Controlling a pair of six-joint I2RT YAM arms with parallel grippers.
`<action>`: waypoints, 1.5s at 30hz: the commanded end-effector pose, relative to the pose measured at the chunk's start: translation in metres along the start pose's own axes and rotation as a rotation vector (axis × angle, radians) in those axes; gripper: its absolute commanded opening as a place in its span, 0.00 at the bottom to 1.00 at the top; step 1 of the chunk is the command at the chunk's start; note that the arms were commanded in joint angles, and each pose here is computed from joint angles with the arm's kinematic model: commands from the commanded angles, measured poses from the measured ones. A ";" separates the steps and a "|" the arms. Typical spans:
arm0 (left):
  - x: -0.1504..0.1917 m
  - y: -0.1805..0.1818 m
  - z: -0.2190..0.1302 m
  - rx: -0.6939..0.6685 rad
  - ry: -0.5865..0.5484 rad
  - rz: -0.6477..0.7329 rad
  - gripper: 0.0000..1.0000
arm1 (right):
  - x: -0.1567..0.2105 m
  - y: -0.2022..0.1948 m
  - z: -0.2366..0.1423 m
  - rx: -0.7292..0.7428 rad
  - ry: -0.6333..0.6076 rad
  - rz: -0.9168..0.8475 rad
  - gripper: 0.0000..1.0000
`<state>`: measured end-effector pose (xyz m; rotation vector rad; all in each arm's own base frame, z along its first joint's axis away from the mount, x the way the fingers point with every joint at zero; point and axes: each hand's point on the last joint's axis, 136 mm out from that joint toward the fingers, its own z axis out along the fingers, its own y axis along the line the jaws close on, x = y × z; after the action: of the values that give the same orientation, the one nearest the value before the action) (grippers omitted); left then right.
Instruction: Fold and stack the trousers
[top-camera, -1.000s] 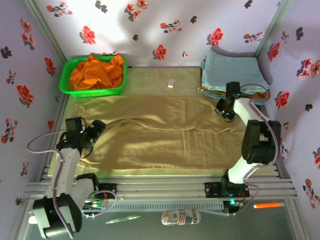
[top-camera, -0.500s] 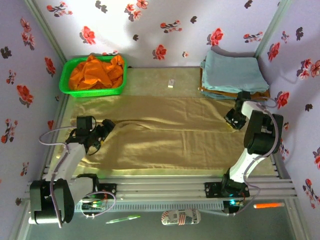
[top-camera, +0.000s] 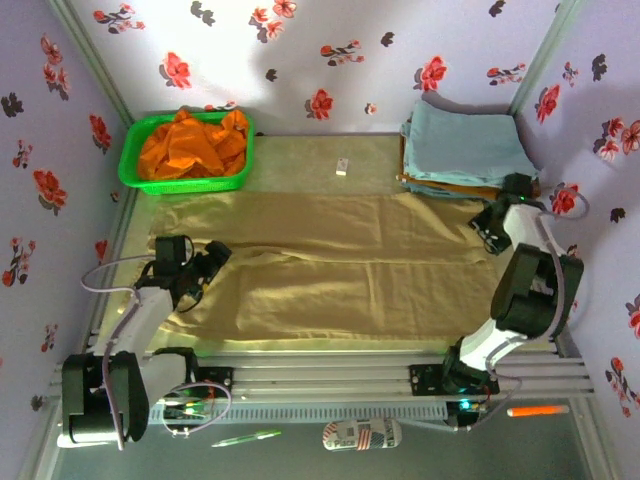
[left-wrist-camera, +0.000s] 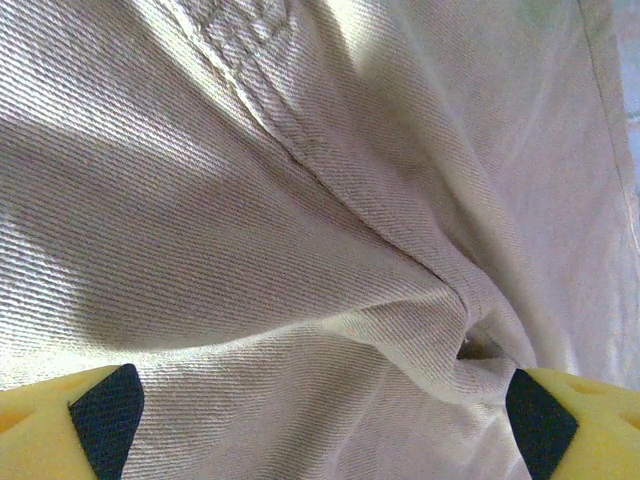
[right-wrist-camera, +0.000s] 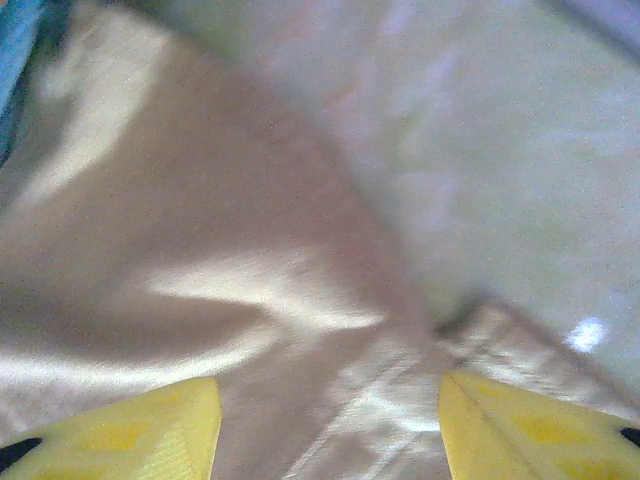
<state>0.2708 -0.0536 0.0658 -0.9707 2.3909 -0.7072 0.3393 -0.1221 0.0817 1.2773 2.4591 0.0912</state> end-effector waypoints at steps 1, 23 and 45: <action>0.001 0.000 0.004 0.019 0.008 0.013 0.97 | 0.015 -0.044 0.015 0.079 0.058 0.124 0.59; 0.005 0.009 0.015 0.027 0.032 0.016 0.97 | 0.009 -0.007 0.032 0.078 0.120 -0.037 0.53; 0.008 0.009 0.019 0.041 0.050 0.025 0.97 | 0.012 0.000 -0.005 0.082 0.037 -0.013 0.62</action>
<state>0.2734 -0.0578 0.0476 -0.9465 2.4068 -0.7639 0.3504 -0.1026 0.0717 1.1947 2.5931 0.0310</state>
